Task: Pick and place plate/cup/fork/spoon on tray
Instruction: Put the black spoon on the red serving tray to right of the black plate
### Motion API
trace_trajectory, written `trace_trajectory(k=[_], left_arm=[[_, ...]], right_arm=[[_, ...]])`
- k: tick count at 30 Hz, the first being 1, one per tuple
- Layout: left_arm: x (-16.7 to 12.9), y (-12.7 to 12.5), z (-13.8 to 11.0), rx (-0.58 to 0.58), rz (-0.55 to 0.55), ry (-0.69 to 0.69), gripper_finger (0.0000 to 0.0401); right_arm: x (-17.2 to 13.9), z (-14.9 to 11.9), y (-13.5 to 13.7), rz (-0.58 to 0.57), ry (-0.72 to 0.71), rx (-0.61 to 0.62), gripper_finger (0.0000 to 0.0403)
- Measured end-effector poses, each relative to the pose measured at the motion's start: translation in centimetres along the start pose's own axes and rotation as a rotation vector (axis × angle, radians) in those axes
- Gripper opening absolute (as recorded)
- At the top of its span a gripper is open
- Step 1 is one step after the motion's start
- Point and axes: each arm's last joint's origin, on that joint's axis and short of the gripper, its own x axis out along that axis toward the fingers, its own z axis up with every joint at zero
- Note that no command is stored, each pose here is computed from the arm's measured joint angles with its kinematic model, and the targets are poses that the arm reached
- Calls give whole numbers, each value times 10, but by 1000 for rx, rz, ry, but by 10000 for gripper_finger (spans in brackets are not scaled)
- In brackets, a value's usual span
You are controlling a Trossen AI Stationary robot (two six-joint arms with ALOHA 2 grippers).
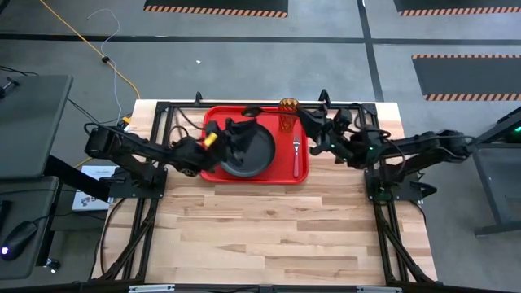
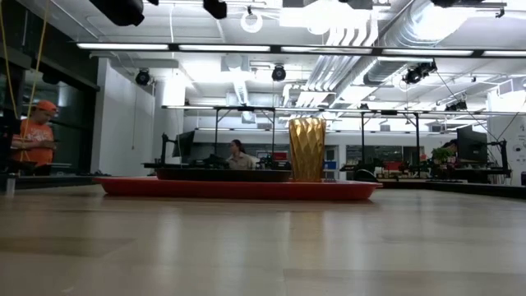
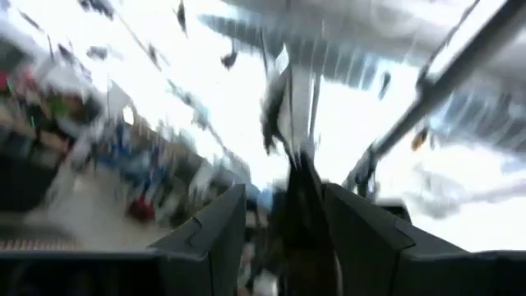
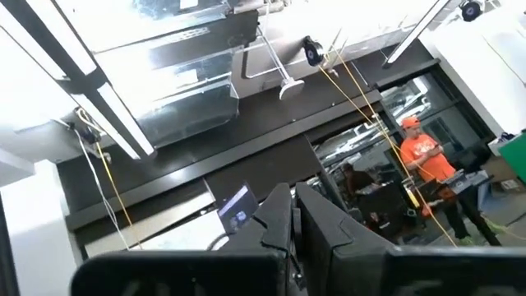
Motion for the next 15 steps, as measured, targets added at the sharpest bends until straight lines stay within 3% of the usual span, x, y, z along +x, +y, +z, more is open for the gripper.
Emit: trace_trajectory(k=[5, 15], left_arm=[[2, 2, 20, 2, -15, -178, 156], [10, -7, 33, 20, -41, -230, 156]], right_arm=[[26, -11, 8, 14, -8, 0, 0], [53, -17, 19, 71, -20, -14, 0]])
